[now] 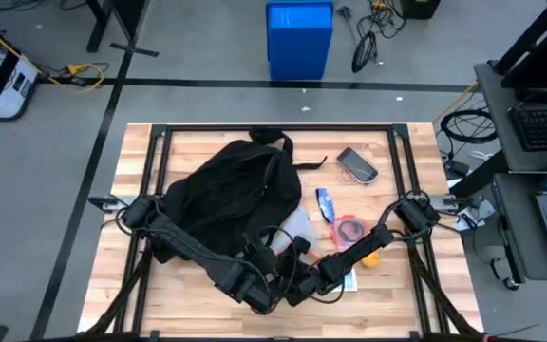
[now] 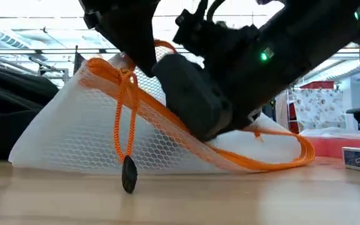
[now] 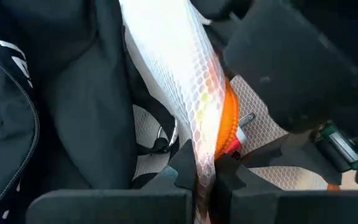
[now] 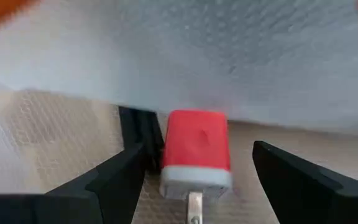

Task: Unpack backpack
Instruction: Remove the pink charger adapter from the orange zip bag

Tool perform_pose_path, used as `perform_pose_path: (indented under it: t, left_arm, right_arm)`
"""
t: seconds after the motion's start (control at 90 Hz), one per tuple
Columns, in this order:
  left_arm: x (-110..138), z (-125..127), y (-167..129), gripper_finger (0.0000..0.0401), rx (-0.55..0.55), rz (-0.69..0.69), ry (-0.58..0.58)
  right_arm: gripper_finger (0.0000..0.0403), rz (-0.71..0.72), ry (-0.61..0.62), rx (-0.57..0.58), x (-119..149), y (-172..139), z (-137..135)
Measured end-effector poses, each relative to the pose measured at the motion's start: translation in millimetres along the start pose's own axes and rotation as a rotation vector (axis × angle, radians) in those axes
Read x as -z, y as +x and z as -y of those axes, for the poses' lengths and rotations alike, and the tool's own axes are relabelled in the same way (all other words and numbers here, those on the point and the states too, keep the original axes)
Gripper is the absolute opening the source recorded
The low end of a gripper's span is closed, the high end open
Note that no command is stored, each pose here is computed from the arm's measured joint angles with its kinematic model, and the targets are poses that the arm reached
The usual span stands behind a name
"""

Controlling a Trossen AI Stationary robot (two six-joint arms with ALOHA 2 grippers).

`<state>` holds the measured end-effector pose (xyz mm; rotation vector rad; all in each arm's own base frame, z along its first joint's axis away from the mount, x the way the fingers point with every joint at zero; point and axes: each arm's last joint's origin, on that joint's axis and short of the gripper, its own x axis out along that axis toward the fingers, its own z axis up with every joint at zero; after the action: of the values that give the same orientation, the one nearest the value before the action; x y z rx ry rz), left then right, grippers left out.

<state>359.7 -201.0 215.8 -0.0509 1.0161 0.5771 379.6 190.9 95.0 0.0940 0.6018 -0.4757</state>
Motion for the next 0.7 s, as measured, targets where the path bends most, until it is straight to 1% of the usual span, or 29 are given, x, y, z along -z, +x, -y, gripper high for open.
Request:
perform_pose_path:
  t: [0.144,0.267,0.378,0.489,0.7]
  left_arm:
    - [0.7,-0.9,0.1,0.0003,-0.005,-0.011,0.021]
    - [1.0,-0.7,-0.1,0.0003,-0.003,-0.014,0.025]
    - [1.6,-0.5,-0.7,0.0003,-0.002,-0.015,0.028]
    - [1.8,-0.8,-0.7,0.0003,-0.005,-0.016,0.03]
    - [1.9,-1.0,-0.7,0.0003,-0.006,-0.018,0.033]
  right_arm:
    - [0.0279,0.0,-0.004,0.009,2.6,5.3,1.0]
    - [0.0279,0.018,-0.037,-0.002,0.3,7.1,0.0]
    - [0.0268,0.024,-0.053,-0.007,-1.3,8.2,0.2]
    - [0.0239,0.022,-0.056,-0.008,-1.7,8.9,0.7]
    - [0.0167,0.012,-0.041,-0.018,-2.1,10.1,1.4]
